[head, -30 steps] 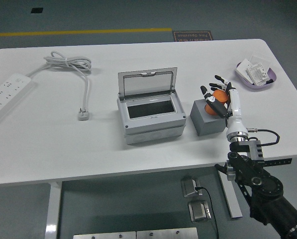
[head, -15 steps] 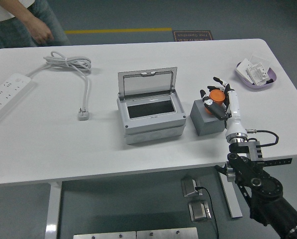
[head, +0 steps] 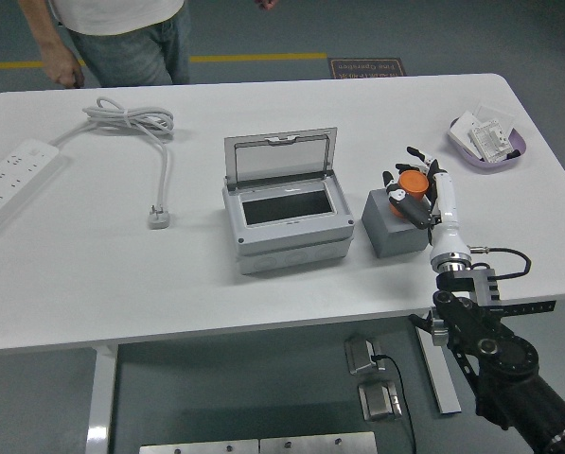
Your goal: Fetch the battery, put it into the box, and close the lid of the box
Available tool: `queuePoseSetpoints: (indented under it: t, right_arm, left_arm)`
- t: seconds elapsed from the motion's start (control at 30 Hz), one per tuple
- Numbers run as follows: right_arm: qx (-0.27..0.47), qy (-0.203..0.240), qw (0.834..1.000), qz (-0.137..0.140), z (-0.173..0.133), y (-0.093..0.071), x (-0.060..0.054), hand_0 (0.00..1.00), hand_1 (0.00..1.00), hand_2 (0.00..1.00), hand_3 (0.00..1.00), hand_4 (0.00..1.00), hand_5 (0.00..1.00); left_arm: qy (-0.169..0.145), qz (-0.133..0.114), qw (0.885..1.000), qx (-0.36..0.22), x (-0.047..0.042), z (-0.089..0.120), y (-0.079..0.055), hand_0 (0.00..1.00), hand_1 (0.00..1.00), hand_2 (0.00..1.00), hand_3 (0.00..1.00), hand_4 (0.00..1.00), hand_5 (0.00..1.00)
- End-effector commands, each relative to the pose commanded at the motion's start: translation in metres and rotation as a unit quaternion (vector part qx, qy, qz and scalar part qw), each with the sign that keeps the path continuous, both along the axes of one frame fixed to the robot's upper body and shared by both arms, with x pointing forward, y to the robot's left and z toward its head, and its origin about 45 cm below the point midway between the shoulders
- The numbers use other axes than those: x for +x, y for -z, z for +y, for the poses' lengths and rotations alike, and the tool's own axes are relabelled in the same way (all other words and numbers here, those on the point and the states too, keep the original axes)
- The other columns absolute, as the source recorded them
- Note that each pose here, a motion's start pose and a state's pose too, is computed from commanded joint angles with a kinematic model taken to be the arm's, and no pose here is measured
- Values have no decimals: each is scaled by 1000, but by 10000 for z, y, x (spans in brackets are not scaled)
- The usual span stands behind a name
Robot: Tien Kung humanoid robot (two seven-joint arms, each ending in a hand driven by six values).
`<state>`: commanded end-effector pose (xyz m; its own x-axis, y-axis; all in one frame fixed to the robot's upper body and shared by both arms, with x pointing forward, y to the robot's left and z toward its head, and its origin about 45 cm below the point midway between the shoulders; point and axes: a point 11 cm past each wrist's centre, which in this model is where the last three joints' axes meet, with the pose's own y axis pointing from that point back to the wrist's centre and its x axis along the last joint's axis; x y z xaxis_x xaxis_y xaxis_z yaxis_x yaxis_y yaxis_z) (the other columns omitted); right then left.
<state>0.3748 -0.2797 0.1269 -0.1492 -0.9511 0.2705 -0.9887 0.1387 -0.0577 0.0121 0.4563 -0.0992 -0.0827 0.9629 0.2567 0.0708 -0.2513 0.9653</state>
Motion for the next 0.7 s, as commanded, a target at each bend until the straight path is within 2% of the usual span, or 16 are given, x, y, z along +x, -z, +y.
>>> queuePoseSetpoints:
  t: [0.27, 0.3, 0.47, 0.5, 0.67, 0.7]
  right_arm:
    - [1, -2, 1000, 4, 10, 16, -6, 588, 689, 657, 799, 711, 225]
    - [1, -2, 1000, 4, 10, 17, -6, 578, 684, 642, 787, 669, 206]
    - [5, -2, 1000, 7, 9, 27, -9, 578, 684, 642, 787, 669, 206]
    - [6, -2, 1000, 8, 9, 29, -10, 567, 680, 611, 753, 532, 104]
    - [9, -2, 1000, 13, 10, 49, -17, 567, 680, 611, 753, 532, 104]
    - [9, -2, 1000, 14, 11, 51, -17, 564, 647, 554, 661, 267, 149]
  left_arm:
    - [0, 0, 1000, 0, 6, -3, 1, 671, 678, 659, 750, 735, 372]
    - [0, 0, 1000, 0, 6, -3, 1, 670, 678, 660, 751, 734, 371]
    - [1, 0, 1000, -1, 10, -8, 3, 670, 678, 660, 751, 734, 371]
    - [1, -1, 1000, -1, 10, -9, 3, 669, 678, 659, 750, 733, 362]
    - [2, -1, 1000, 0, 12, -9, 3, 669, 678, 659, 750, 733, 362]
    - [2, -1, 1000, 0, 11, -10, 3, 669, 678, 659, 751, 738, 356]
